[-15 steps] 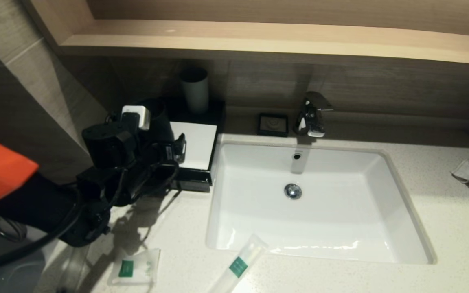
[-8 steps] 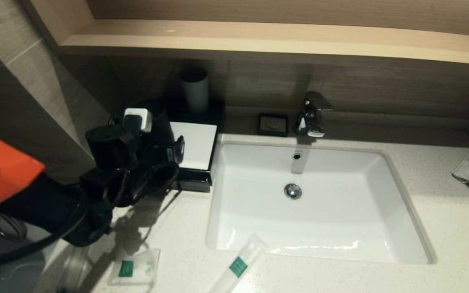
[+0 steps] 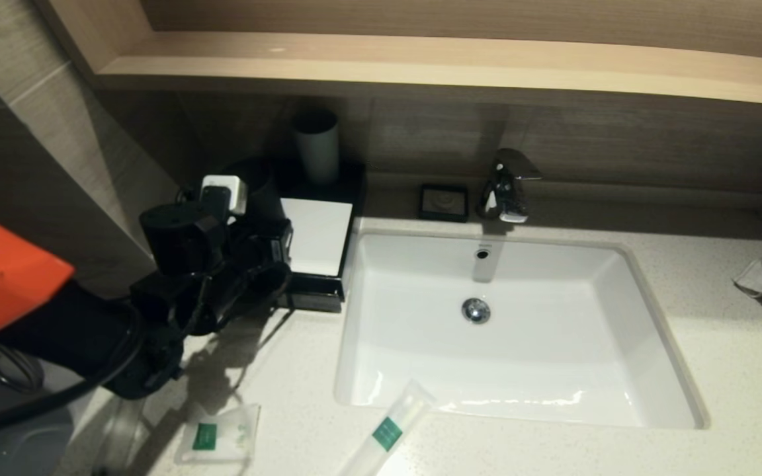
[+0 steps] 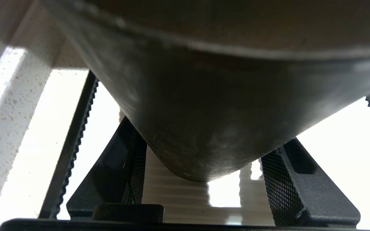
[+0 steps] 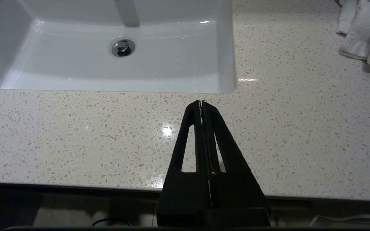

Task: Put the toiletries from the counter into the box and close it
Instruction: Pick up the cup

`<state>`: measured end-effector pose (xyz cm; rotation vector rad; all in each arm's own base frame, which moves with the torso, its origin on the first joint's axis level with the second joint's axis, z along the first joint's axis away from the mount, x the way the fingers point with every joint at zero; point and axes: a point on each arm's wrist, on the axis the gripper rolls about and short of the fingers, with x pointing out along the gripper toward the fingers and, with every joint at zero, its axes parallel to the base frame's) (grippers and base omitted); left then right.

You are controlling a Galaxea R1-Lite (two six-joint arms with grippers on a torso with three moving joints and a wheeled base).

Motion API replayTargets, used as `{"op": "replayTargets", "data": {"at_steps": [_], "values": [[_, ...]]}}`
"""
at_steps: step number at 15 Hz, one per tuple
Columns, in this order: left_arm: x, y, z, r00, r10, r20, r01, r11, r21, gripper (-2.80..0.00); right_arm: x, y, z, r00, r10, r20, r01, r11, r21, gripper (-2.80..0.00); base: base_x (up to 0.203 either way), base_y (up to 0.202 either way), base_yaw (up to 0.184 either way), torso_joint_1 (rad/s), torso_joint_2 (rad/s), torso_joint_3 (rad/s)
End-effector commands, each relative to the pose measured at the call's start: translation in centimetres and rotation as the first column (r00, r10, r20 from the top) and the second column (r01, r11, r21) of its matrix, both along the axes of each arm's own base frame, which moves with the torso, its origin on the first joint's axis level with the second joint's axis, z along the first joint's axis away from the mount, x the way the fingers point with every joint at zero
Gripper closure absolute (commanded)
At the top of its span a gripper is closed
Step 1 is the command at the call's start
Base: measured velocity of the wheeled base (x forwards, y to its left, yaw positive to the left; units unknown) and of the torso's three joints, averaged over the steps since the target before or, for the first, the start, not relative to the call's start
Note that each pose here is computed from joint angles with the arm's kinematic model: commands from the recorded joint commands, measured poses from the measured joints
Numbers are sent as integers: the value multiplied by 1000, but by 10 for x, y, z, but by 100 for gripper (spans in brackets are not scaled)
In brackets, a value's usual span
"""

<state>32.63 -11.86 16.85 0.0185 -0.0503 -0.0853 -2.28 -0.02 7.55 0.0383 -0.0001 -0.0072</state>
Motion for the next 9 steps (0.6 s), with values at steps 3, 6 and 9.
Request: {"op": "replayTargets", "data": {"at_steps": [3, 6, 9], "values": [[4, 8, 18, 998, 37, 59, -36, 999, -25, 0, 0, 0, 0, 1000, -1, 0, 1, 1000, 0, 0, 0, 0, 0, 0, 0, 0], [13, 12, 24, 996, 55, 67, -54, 998, -26, 0, 0, 0, 0, 1000, 0, -1, 0, 1000, 0, 0, 0, 0, 0, 0, 0, 0], [19, 11, 30, 996, 53, 69, -52, 998, -25, 0, 0, 0, 0, 1000, 0, -2, 0, 1000, 0, 0, 0, 0, 0, 0, 0, 0]]}}
